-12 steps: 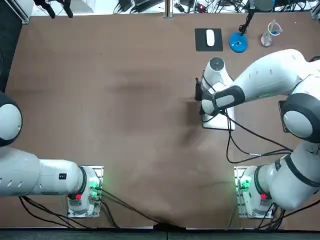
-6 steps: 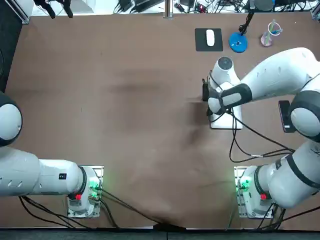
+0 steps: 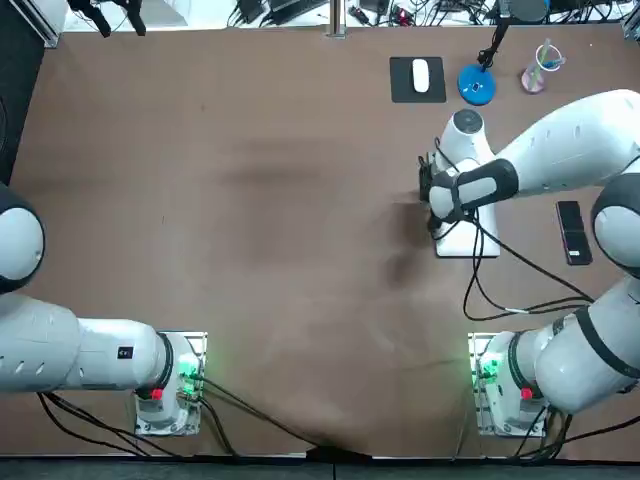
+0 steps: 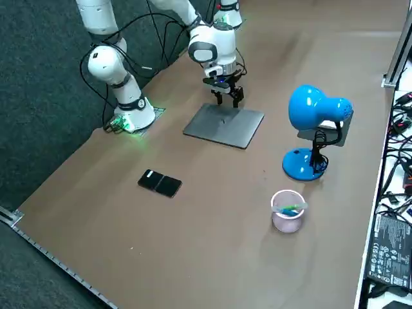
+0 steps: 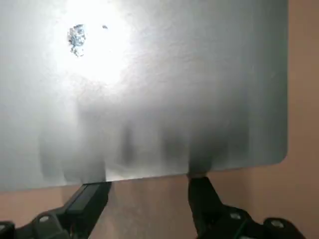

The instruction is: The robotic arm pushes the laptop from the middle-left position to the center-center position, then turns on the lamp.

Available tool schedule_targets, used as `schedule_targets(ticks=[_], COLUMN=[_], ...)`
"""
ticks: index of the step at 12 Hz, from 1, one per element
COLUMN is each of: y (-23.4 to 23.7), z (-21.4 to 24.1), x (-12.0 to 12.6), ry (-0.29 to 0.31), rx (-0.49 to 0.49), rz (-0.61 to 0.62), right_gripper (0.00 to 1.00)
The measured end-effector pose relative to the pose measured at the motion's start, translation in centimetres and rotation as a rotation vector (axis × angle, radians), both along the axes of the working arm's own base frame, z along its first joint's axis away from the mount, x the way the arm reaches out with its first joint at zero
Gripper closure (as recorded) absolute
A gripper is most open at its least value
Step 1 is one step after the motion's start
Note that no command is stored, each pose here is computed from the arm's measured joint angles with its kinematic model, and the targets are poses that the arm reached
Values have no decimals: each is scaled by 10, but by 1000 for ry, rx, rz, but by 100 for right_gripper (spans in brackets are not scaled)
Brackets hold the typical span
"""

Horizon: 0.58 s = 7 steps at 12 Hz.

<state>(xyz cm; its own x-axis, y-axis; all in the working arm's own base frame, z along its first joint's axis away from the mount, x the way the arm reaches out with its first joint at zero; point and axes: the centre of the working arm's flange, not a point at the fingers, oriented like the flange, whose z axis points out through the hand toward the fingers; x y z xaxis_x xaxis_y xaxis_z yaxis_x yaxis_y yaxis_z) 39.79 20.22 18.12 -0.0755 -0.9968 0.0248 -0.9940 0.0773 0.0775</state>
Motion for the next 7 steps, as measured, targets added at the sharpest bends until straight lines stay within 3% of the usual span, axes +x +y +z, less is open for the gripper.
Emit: schedule_targets(ticks=[7], y=[-25], z=[19], x=[3], ry=[39], rx=[-4], rz=[21], right_gripper=[0])
